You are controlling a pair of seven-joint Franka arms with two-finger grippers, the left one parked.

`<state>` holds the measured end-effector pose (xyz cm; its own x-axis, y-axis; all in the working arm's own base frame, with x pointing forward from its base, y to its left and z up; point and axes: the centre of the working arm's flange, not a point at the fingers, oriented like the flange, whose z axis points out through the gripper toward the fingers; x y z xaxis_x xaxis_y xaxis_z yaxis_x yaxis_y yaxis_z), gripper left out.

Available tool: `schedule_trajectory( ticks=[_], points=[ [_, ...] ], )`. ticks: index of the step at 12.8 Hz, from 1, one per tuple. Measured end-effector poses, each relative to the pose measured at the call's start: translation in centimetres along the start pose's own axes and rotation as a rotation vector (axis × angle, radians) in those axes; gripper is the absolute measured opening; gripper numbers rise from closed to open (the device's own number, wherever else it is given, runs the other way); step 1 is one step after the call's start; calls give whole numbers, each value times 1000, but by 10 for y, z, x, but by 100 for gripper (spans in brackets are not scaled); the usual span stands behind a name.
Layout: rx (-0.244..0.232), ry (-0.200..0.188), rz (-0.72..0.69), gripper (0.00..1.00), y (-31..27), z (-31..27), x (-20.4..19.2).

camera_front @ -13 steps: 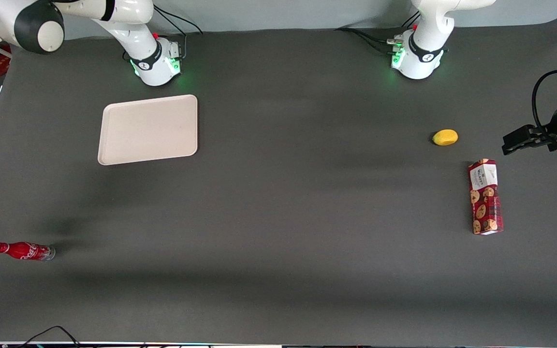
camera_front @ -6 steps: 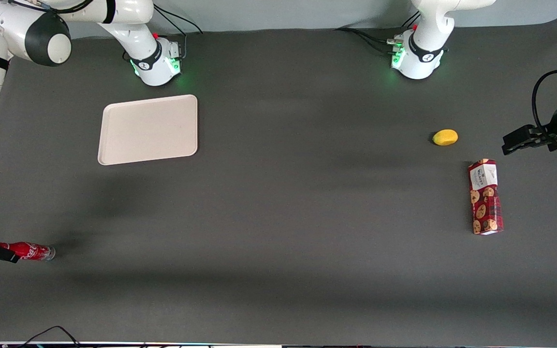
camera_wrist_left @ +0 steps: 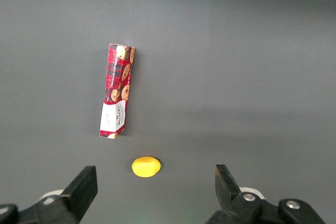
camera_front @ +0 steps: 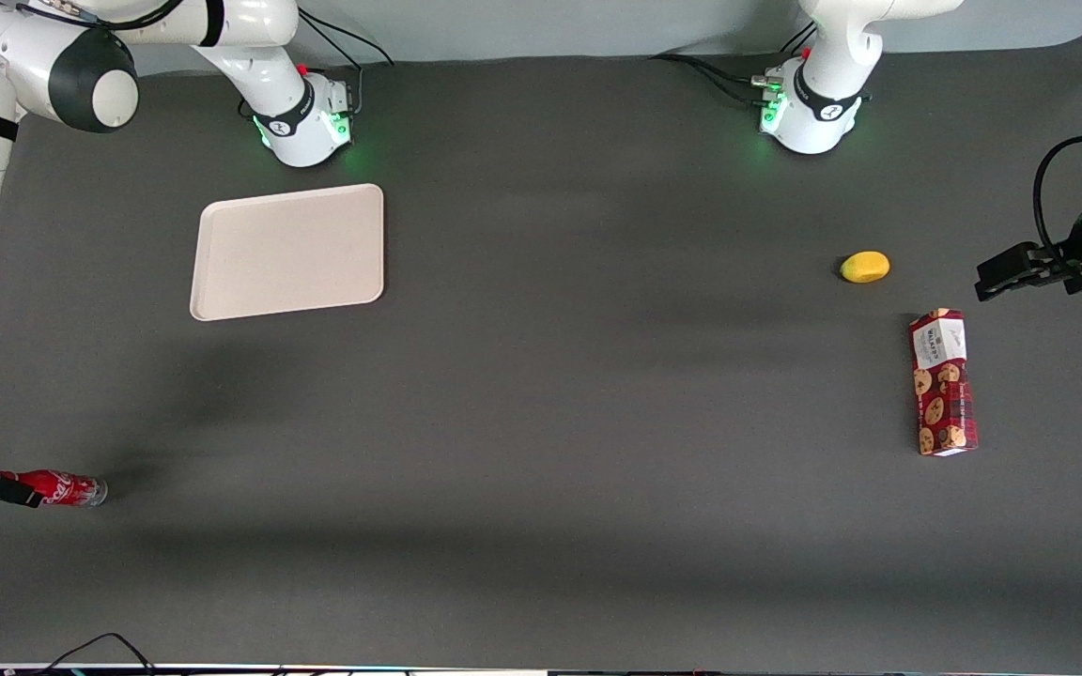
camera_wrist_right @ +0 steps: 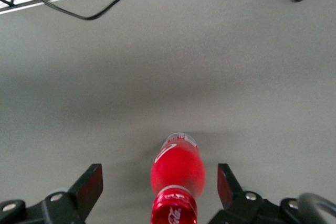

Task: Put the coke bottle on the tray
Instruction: 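Close the right gripper around the bottle's neck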

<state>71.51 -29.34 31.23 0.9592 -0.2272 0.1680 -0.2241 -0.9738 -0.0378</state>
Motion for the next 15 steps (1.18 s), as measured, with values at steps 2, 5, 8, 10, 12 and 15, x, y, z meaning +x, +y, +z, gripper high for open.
schedule_trajectory(
  ticks=[2, 5, 8, 10, 12, 15],
  points=[
    [0, -10, 1, 95, 1, 6, -2],
    [-3, -27, 0, 78, 5, 12, -5],
    [-9, -51, -6, 60, 9, 12, -8],
    [-9, -63, -9, 50, 9, 11, -9],
    [-10, -71, -8, 44, 11, 8, -9],
    [-10, -85, -5, 44, 14, -2, -9]
  ],
)
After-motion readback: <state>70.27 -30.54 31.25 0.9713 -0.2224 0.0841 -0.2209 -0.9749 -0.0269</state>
